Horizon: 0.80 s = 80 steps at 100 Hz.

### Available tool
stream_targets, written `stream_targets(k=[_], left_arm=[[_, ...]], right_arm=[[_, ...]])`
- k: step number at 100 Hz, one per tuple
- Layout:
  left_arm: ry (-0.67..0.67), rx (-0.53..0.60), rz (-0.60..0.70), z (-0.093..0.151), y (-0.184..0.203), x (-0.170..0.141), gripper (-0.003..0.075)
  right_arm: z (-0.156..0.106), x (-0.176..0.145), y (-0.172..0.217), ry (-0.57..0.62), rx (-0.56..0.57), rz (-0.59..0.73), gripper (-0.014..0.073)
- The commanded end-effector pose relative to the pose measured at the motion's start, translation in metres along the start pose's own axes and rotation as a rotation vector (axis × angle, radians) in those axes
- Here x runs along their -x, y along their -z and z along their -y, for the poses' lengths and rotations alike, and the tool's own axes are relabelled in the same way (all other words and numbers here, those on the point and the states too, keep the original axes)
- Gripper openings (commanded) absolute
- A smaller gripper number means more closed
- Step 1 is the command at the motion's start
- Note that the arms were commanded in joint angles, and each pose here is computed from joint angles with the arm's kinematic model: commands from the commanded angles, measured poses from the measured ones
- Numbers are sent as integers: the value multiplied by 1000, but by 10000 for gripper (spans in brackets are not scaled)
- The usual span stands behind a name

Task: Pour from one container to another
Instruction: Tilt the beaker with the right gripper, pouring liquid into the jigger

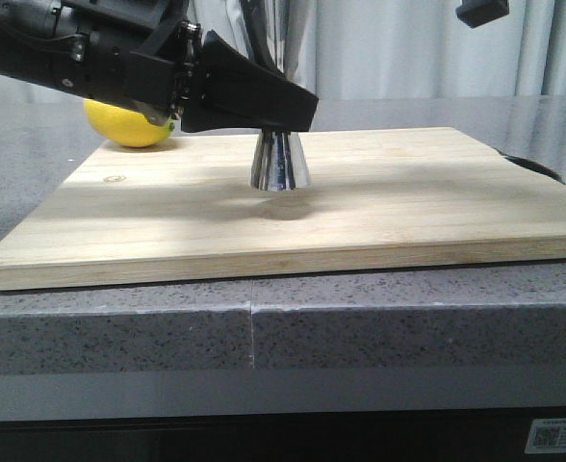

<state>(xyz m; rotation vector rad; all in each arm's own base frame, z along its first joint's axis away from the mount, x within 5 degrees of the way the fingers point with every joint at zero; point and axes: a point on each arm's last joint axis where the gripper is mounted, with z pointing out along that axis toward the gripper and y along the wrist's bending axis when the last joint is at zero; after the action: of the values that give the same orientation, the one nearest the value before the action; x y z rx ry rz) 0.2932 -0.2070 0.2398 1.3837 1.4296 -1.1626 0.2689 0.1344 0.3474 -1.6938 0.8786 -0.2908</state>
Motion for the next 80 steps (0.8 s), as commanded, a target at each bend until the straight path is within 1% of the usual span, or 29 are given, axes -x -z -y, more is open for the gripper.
stream_targets(k=[1,19,80], left_arm=[[-47,-49,127,12,6,35,-12],[-47,-49,127,12,6,35,-12],[-47,-49,127,12,6,35,-12]], right_arm=[[18,7,10,64,-60,-5,182],[18,7,10,68,-60,-5,182],[18,6,11,136,-61,-11,182]])
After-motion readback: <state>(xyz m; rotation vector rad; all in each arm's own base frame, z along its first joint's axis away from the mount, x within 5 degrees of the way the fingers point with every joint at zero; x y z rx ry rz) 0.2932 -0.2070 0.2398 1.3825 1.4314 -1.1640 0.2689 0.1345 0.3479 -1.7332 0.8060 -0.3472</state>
